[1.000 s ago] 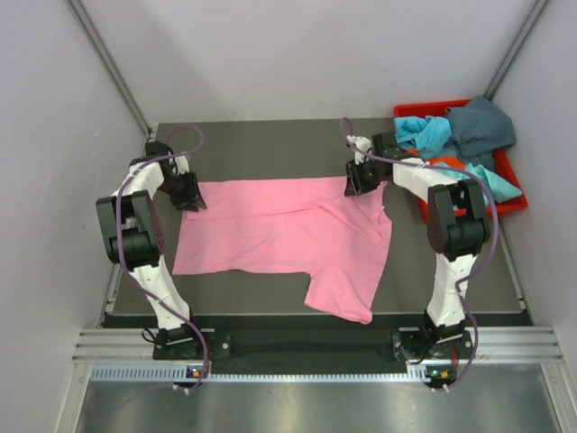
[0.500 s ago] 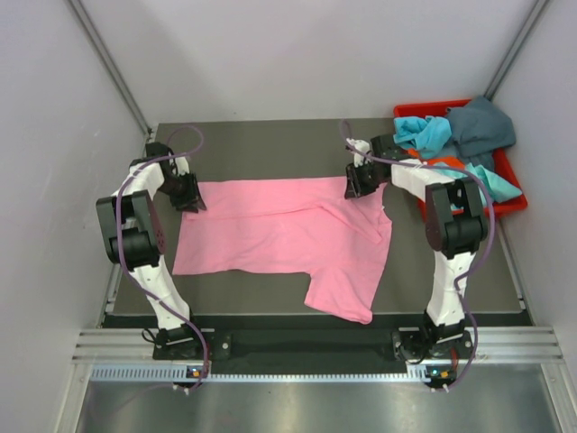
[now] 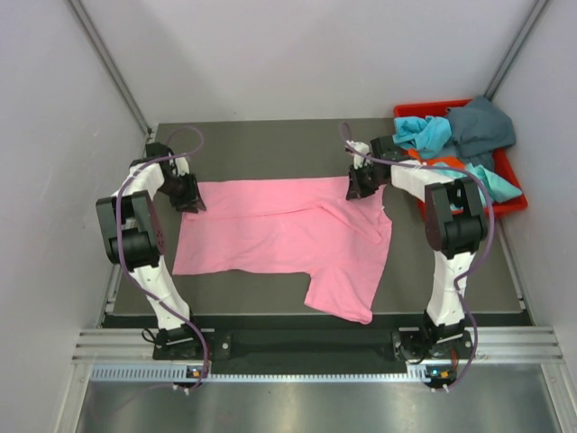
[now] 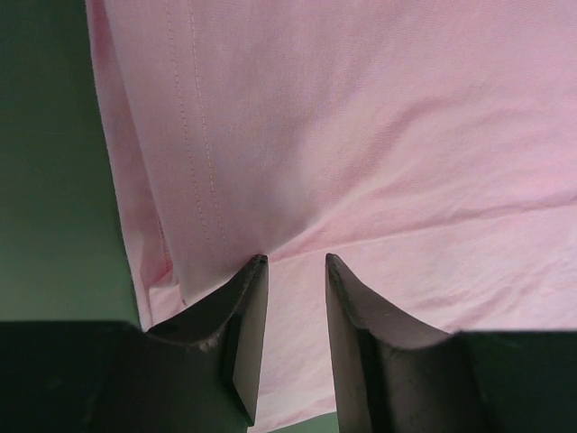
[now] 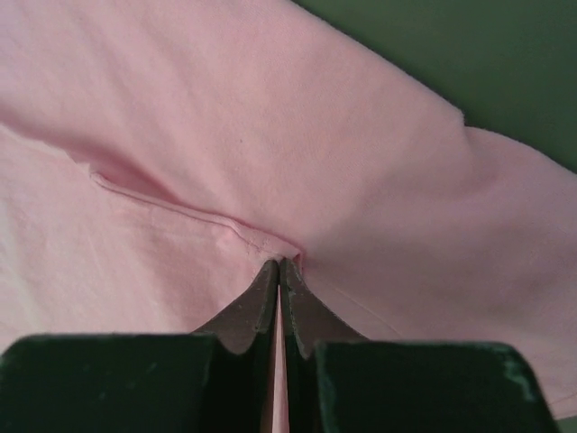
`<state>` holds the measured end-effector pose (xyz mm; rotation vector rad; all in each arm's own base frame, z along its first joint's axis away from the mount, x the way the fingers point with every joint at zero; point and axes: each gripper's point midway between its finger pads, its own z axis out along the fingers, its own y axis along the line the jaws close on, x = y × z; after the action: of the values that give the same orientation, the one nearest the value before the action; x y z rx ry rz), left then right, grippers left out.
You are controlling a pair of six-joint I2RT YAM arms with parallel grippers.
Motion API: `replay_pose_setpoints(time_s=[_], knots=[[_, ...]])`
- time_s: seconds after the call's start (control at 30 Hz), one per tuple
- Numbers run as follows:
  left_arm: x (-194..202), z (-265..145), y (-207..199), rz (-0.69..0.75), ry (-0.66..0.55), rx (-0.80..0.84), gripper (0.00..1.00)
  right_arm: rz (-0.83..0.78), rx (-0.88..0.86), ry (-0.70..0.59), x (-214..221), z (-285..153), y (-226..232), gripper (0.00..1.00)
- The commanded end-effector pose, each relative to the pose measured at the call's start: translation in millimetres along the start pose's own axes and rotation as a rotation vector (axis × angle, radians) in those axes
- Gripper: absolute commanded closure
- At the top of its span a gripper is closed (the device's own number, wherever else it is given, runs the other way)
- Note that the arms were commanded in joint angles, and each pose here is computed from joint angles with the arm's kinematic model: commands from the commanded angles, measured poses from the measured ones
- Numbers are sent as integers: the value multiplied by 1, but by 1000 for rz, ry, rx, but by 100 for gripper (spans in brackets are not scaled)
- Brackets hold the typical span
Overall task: Fold and stack the t-shirts
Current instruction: Fold the tshirt
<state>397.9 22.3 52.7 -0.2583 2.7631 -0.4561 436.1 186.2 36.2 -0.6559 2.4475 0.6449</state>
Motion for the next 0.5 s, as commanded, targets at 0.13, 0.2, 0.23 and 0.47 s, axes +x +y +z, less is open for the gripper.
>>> replay_pose_setpoints(time_s=[0.13, 0.2, 0.23, 0.47], knots=[[-16, -18, -14, 20, -86, 33, 64, -78, -69, -110, -33, -39, 52, 100], [-18, -19, -15, 19, -94, 39, 64, -73, -92, -94, -22, -41, 68, 100], [-18, -20, -17, 21, -98, 44, 64, -79, -98, -108, -24, -48, 77, 100], [-18, -25, -16, 49, -118, 44, 64, -86, -159, -53, 21, -57, 122, 100]])
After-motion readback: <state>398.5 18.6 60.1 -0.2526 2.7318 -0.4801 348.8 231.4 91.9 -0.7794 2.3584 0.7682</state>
